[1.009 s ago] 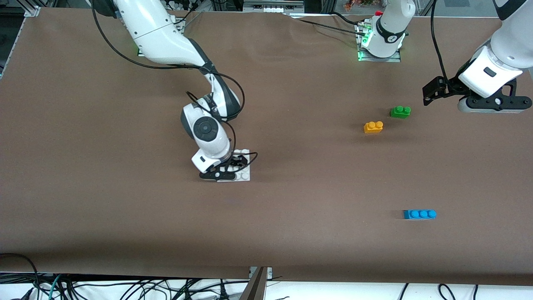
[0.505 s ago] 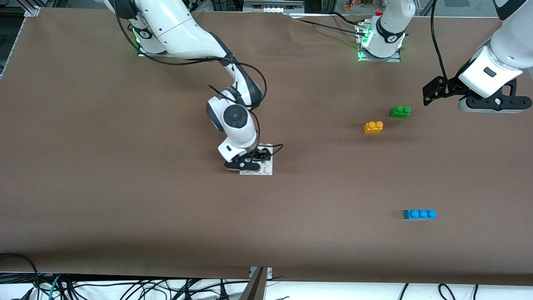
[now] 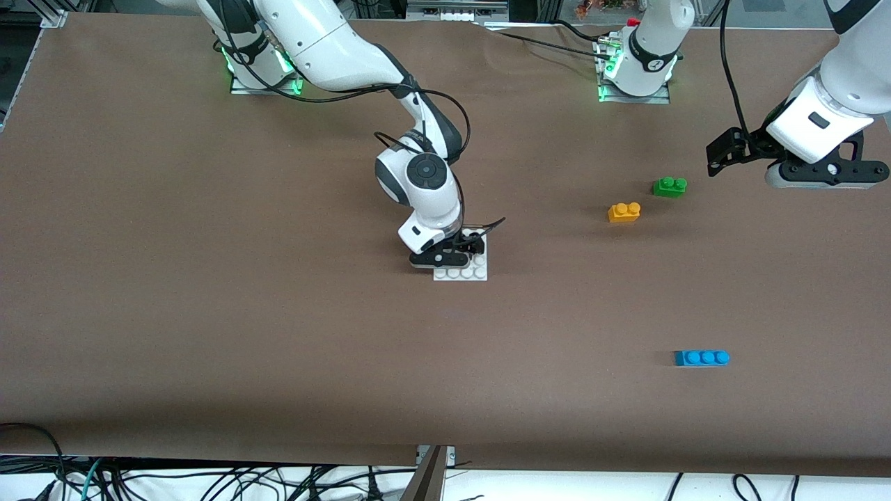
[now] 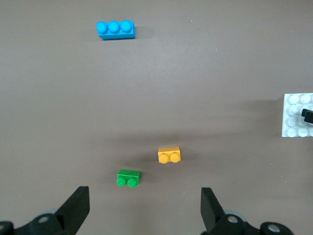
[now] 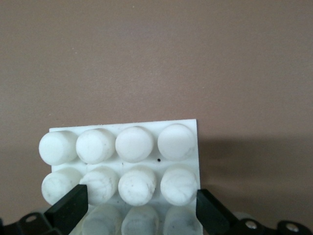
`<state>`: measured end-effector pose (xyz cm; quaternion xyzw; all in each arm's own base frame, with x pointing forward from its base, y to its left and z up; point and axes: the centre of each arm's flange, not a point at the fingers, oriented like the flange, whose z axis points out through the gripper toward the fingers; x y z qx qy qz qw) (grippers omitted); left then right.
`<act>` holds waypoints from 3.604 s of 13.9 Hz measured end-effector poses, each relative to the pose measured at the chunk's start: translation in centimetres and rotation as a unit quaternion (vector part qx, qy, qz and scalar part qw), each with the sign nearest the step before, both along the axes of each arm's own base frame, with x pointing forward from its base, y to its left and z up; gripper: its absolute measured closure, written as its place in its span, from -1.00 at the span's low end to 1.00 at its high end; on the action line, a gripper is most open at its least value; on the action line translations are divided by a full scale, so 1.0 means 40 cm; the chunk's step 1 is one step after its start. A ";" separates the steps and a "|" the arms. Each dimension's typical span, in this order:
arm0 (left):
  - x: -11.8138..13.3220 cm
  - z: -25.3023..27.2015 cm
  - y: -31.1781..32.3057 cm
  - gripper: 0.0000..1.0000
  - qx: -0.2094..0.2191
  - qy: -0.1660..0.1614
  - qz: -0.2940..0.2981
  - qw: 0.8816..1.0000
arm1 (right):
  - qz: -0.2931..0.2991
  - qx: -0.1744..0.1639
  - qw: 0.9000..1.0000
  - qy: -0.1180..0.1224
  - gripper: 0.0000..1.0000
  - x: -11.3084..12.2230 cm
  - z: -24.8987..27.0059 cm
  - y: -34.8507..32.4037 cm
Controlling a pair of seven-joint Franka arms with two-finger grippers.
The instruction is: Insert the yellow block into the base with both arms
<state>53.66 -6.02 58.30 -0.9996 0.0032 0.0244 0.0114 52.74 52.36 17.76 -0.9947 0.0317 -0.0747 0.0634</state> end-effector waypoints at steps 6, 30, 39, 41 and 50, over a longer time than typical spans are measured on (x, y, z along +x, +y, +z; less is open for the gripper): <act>0.000 0.000 -0.003 -1.00 0.000 0.000 -0.001 1.000 | -0.002 0.004 1.000 -0.007 -1.00 0.015 0.017 0.001; 0.026 -0.210 -0.037 -1.00 0.003 0.094 -0.016 0.995 | 0.079 -0.100 0.992 -0.012 -1.00 0.415 0.879 -1.004; -0.065 -0.565 -0.052 -1.00 -0.002 0.054 -0.035 0.998 | 0.008 -0.073 0.997 -0.036 -1.00 0.261 1.123 -1.467; -0.105 -0.625 -0.049 -1.00 -0.003 0.039 -0.040 0.998 | 0.011 -0.070 0.997 -0.024 -1.00 0.236 1.113 -1.482; -0.214 -0.926 -0.052 -1.00 -0.024 0.001 -0.049 0.999 | 0.061 -0.082 0.995 -0.007 -1.00 0.226 1.086 -1.484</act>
